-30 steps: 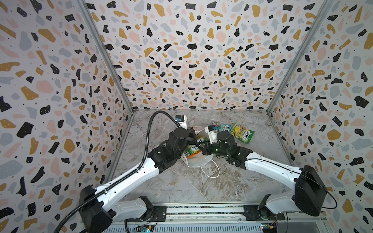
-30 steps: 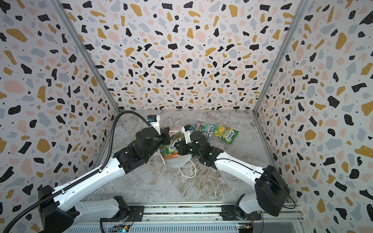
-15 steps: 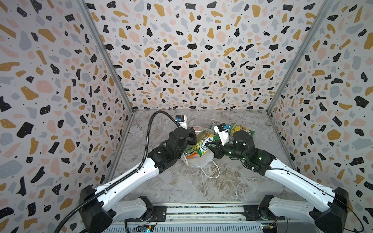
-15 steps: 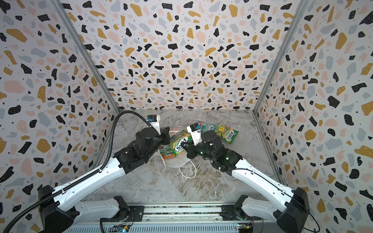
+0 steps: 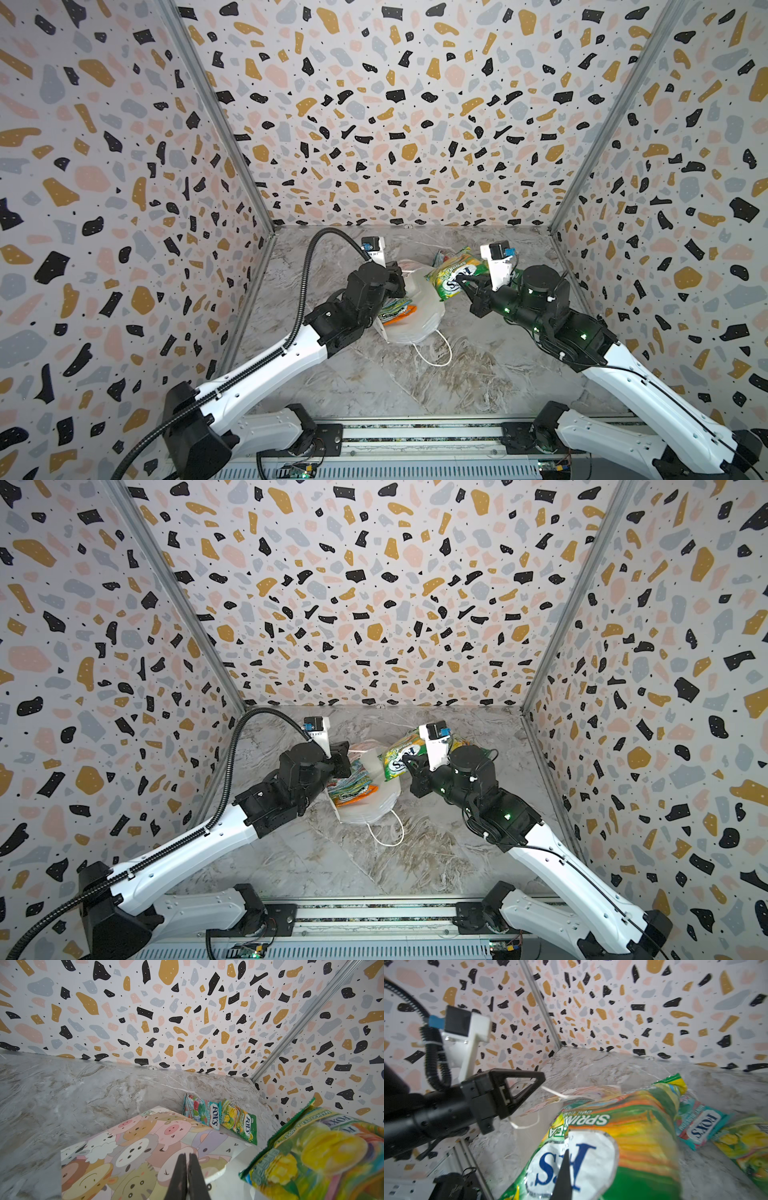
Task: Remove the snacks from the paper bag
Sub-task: 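Grasp the green Spring Tea pack with the right gripper and pull out, then carry the green pack beside the bag and lower it onto the table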
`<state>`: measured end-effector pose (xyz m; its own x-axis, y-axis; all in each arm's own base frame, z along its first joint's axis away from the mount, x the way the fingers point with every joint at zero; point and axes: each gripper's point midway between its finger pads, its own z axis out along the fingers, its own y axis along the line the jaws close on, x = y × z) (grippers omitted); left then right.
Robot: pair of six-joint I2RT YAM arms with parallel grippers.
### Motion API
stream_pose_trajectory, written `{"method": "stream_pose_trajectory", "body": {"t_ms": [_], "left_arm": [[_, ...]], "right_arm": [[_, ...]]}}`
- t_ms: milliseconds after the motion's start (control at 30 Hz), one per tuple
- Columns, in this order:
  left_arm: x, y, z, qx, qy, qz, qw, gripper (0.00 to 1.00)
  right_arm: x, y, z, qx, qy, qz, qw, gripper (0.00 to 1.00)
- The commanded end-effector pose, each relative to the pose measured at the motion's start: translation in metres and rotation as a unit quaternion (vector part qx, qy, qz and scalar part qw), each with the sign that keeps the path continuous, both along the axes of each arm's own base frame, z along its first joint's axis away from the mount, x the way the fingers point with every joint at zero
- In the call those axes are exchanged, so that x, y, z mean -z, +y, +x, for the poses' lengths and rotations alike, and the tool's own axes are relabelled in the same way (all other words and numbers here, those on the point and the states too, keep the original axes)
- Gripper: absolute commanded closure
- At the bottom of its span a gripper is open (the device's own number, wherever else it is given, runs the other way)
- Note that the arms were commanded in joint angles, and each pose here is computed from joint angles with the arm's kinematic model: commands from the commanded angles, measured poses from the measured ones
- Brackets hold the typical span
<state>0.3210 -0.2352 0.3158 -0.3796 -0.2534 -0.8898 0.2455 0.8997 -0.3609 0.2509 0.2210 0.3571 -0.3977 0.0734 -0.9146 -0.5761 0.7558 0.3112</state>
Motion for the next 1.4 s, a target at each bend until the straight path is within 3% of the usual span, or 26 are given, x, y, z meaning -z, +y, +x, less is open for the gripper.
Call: {"method": "stream_pose_trajectory", "body": {"t_ms": [0, 167, 367, 767, 1033, 1367], "left_arm": [[-0.01, 0.003, 0.001, -0.009, -0.014, -0.005, 1.0, 1.0], [-0.013, 0.004, -0.001, -0.007, -0.017, -0.008, 1.0, 1.0], [-0.015, 0.005, -0.001, -0.009, -0.019, -0.009, 1.0, 1.0], [-0.015, 0.007, -0.001, -0.013, -0.02, -0.006, 1.0, 1.0], [-0.016, 0.009, -0.001, -0.017, -0.021, -0.005, 1.0, 1.0], [-0.014, 0.009, -0.001, -0.016, -0.019, -0.002, 1.0, 1.0]], "right_arm": [[-0.006, -0.035, 0.012, 0.065, -0.011, -0.004, 0.998, 1.0], [0.037, -0.065, 0.037, 0.112, 0.04, -0.041, 0.992, 1.0], [0.086, -0.074, 0.055, 0.109, 0.085, -0.05, 0.989, 1.0], [0.143, -0.018, 0.069, -0.035, 0.118, -0.011, 0.992, 1.0], [0.17, 0.012, 0.076, -0.116, 0.144, 0.009, 0.983, 1.0], [0.223, 0.016, 0.087, -0.119, 0.19, -0.011, 0.975, 1.0]]}}
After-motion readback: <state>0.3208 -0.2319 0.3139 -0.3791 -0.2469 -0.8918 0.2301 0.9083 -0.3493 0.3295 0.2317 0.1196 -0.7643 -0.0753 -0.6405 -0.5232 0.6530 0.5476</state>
